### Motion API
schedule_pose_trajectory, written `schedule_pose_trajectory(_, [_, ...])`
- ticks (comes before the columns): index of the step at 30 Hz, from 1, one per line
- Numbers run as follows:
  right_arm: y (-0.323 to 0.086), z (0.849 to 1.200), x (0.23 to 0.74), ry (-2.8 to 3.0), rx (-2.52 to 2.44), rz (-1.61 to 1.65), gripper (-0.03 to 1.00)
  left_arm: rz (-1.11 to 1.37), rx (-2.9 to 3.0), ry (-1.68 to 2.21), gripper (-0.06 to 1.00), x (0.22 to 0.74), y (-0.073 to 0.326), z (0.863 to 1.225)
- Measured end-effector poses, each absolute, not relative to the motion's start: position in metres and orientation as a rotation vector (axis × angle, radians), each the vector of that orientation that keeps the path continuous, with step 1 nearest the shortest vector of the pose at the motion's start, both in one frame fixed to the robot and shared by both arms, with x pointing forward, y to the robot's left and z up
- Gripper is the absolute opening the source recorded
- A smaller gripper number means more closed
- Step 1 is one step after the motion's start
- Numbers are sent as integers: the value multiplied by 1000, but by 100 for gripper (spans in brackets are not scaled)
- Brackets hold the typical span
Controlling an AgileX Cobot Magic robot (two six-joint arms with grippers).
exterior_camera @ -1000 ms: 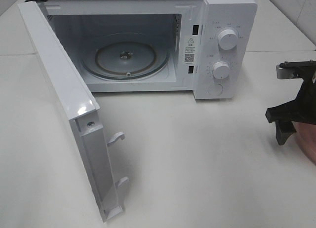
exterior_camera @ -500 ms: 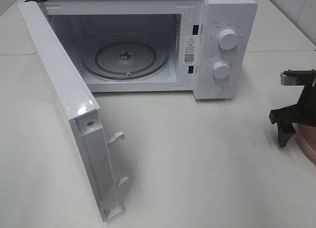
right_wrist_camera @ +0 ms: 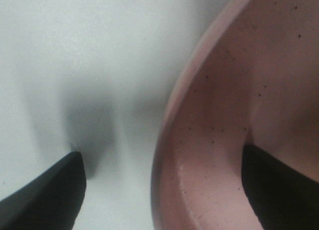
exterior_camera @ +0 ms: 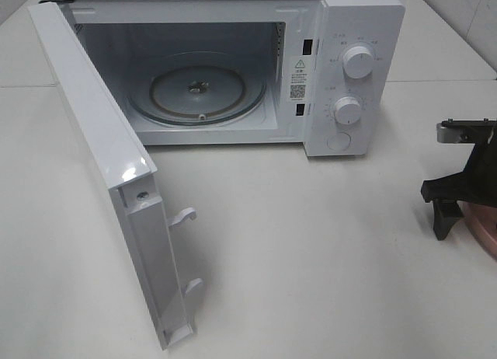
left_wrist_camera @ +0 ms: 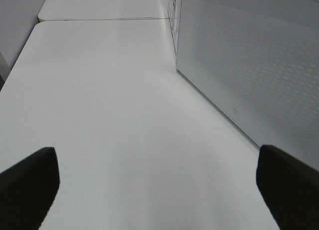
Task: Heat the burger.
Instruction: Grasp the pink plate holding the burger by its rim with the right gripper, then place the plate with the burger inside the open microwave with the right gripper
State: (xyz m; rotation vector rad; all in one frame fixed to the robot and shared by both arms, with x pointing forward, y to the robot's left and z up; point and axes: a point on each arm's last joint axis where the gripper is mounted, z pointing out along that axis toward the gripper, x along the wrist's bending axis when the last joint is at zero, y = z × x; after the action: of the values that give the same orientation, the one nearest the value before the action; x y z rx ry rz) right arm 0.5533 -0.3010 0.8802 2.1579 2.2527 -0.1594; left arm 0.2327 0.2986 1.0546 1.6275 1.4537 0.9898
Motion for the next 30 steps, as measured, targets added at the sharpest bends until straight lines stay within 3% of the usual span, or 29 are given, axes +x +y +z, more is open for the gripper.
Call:
schedule_pose_trajectory(5, [-301,880,554,2300,2108,-160,73,990,1627,1454,100,233,299,1055])
schedule_pose_trajectory(6, [-301,880,554,2332,2075,-165,64,990,1627,1454,100,233,299,1055])
schedule_pose_trajectory(7, [-301,880,554,2332,2075,-165,64,990,1627,1454,100,233,299,1055])
schedule_pose_trajectory(9, [-302,880,553,2373,2030,-176,48,990,1627,1454,100,233,299,1055])
schedule_pose_trajectory(10, [-302,880,553,2373,2030,-176,48,990,1627,1454,100,233,299,1055])
schedule_pose_trajectory(12, [-302,882,554,2388,2009,-182,17,990,1627,1454,100,233,299,1055])
schedule_pose_trajectory(13, [-302,882,554,2388,2009,-182,17,990,1627,1454,100,233,299,1055])
schedule_pose_trajectory(14, [-302,883,553,2388,2014,-182,11,990,1627,1454,100,233,299,1055])
schedule_pose_trajectory(16, [-302,883,553,2392,2014,-193,7,990,1627,1454,100,233,299,1055])
schedule_pose_trajectory(30, [-303,883,551,2409,2006,-218,6,990,1627,1454,100,233,299,1055])
